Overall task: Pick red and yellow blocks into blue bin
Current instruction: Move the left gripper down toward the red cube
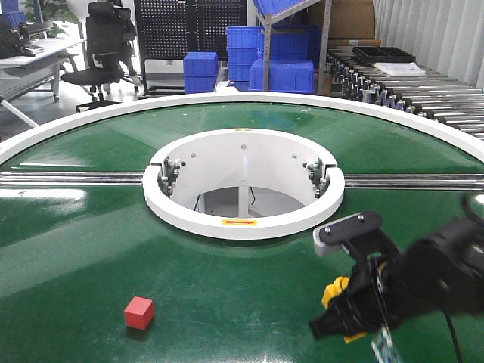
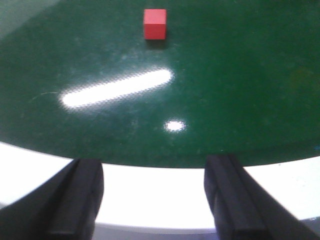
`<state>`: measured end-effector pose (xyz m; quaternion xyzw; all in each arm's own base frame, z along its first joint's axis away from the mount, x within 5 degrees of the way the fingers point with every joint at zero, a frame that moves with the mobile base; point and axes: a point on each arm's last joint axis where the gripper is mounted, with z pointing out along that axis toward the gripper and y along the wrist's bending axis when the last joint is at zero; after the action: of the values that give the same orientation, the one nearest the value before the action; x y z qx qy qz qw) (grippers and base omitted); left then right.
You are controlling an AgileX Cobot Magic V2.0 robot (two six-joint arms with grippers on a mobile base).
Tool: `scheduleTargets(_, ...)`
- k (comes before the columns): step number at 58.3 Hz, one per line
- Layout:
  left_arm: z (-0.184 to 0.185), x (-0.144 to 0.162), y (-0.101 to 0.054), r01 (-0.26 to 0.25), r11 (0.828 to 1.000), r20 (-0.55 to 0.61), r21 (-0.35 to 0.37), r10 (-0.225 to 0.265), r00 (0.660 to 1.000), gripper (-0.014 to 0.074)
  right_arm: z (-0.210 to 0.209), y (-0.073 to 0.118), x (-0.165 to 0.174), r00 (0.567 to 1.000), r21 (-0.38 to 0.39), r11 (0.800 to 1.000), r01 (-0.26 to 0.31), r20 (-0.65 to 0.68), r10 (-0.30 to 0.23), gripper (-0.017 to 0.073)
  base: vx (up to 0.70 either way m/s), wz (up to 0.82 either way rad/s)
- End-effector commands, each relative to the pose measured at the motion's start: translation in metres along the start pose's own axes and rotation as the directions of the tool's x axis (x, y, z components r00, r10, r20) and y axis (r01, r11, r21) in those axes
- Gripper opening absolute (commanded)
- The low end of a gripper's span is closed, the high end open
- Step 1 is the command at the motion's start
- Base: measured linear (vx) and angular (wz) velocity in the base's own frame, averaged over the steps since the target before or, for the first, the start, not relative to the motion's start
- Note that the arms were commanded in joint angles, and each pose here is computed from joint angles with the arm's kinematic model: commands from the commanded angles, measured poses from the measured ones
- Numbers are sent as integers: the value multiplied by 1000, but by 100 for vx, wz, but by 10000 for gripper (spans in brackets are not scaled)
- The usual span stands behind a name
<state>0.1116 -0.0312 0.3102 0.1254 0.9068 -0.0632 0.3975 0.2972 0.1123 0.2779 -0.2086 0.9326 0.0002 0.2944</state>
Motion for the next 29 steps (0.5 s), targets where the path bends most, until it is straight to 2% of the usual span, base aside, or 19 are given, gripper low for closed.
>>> scheduleTargets(1, 10, -31, -4, -14, 999, 62, 40, 12, 998, 534, -35, 4, -6, 986, 5, 998, 57, 157, -57, 221, 0, 0)
scheduleTargets(15, 65, -87, -9, -35, 992, 39, 122, 31, 999, 534, -53, 5, -1, 980, -6, 999, 40, 195, -38, 223, 0, 0)
scheduleTargets(23, 104, -115, -8, -122, 983, 12, 137, 122, 992, 554, -52, 5, -1, 981, -10, 999, 31, 192, -29, 223, 0, 0)
scheduleTargets(29, 134, -130, -7, -125, 983, -12, 135, 128, 992, 595, -52, 5, -1, 981, -10, 999, 31, 192, -29, 225, 0, 0)
